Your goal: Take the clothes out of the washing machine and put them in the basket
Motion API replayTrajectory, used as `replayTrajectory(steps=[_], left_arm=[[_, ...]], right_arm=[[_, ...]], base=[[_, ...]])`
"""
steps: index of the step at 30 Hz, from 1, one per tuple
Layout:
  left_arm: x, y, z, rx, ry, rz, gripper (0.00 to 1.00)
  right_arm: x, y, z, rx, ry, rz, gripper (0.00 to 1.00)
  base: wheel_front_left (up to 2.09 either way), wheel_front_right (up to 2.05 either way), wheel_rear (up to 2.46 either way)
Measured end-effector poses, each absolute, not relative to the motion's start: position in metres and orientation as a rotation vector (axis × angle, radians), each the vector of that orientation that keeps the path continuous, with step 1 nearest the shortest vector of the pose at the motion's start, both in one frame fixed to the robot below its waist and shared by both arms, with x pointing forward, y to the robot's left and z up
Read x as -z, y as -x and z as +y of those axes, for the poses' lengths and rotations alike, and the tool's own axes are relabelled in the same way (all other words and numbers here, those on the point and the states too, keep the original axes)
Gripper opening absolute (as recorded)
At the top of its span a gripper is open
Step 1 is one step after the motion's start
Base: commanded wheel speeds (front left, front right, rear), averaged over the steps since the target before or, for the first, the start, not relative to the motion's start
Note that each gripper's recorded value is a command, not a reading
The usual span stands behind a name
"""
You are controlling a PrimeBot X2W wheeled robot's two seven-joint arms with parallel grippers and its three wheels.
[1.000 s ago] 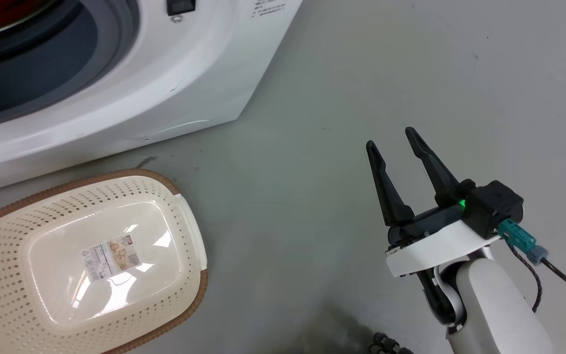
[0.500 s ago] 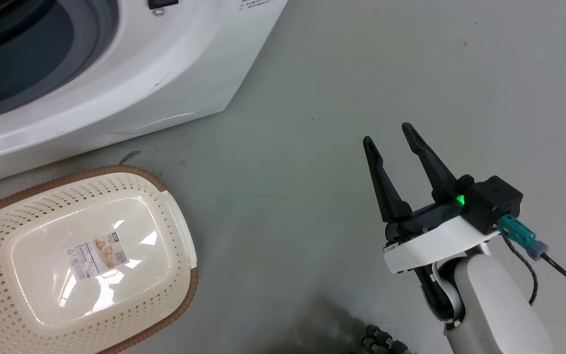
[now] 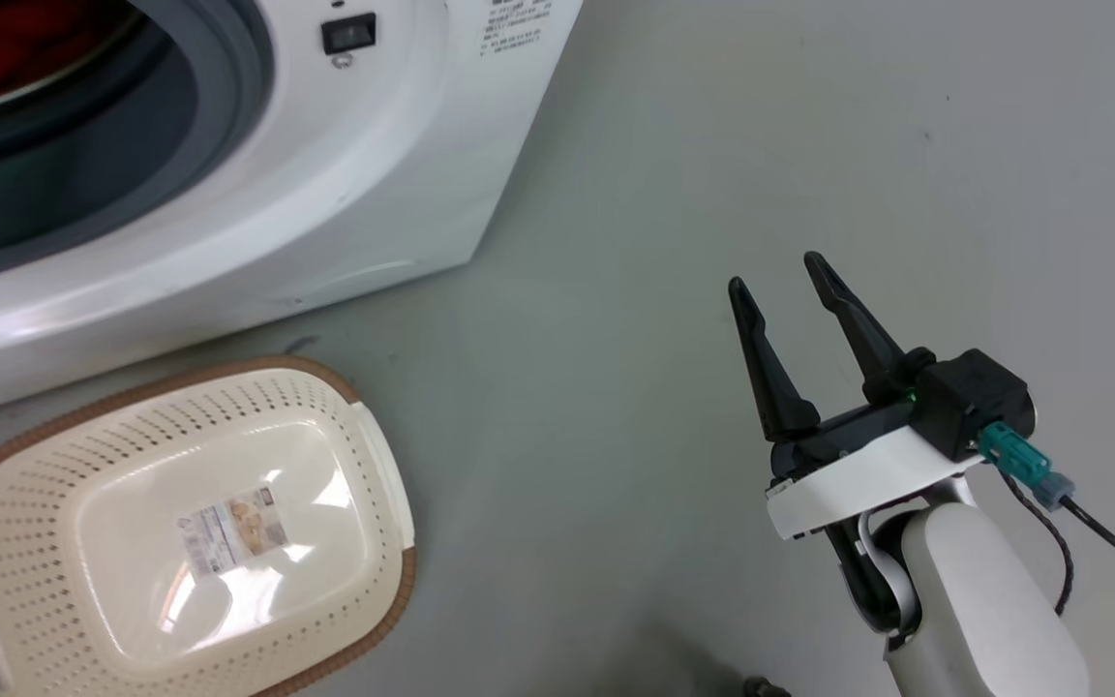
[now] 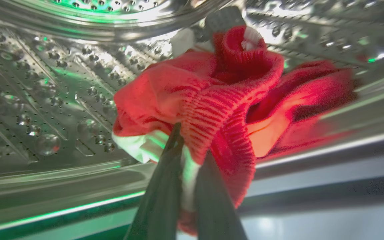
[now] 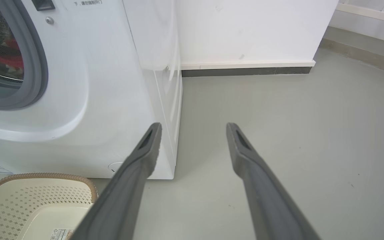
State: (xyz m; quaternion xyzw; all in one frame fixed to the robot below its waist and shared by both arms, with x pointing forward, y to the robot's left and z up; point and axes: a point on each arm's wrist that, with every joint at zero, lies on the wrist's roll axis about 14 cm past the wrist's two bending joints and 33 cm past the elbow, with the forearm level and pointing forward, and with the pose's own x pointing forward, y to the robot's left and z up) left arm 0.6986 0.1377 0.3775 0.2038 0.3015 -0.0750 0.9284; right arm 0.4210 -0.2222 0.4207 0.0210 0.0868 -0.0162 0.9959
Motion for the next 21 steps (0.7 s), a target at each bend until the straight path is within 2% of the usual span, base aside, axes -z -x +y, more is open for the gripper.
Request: replayTrajectory(steps=[10, 21], left_arm=[[-0.430, -0.655, 0.117, 0.191, -0.252, 0.388, 0.00], [-0.481, -0.592, 0.118, 0.206, -0.160, 0.183, 0.00]], right_arm=[[-0.446, -0.401, -0.221, 0.034, -0.011, 0.117, 1.00], [-0.472, -0.379, -0.208, 0.006, -0.003, 0.044, 1.00]], base=[[0.00, 0.00, 0.00], [0.00, 0.00, 0.00]])
